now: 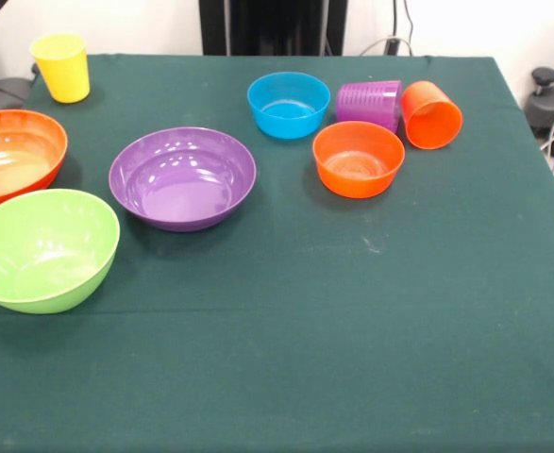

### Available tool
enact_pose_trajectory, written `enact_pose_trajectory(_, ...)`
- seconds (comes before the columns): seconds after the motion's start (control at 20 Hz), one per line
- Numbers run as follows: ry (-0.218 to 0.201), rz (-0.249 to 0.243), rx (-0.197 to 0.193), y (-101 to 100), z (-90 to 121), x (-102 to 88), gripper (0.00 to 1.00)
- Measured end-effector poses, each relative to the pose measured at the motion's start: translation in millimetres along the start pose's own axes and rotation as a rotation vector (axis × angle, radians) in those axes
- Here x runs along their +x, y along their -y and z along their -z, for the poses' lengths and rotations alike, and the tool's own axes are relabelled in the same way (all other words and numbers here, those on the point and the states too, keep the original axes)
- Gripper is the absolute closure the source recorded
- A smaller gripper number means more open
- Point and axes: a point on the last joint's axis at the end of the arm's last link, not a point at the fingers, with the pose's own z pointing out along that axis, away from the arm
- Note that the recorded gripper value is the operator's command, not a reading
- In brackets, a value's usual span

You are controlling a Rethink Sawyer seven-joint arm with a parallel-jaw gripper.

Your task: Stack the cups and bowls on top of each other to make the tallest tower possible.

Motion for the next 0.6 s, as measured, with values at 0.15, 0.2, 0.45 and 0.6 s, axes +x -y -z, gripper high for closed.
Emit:
enact_pose_trajectory(0.15,0.005,0.002,-0.012,-2.2,-1.1,-0.4,0.00)
enact_pose_trajectory(0.2,0.005,0.003,-0.013,-2.4,-1.4,-0.2,0.00)
enact_pose_trajectory(0.45,0.002,0.006,-0.024,-2.5,-3.2,2.3,0.00)
enact_pose_trajectory(0.6,-0.001,0.004,-0.023,-1.4,-4.7,3.2,0.00)
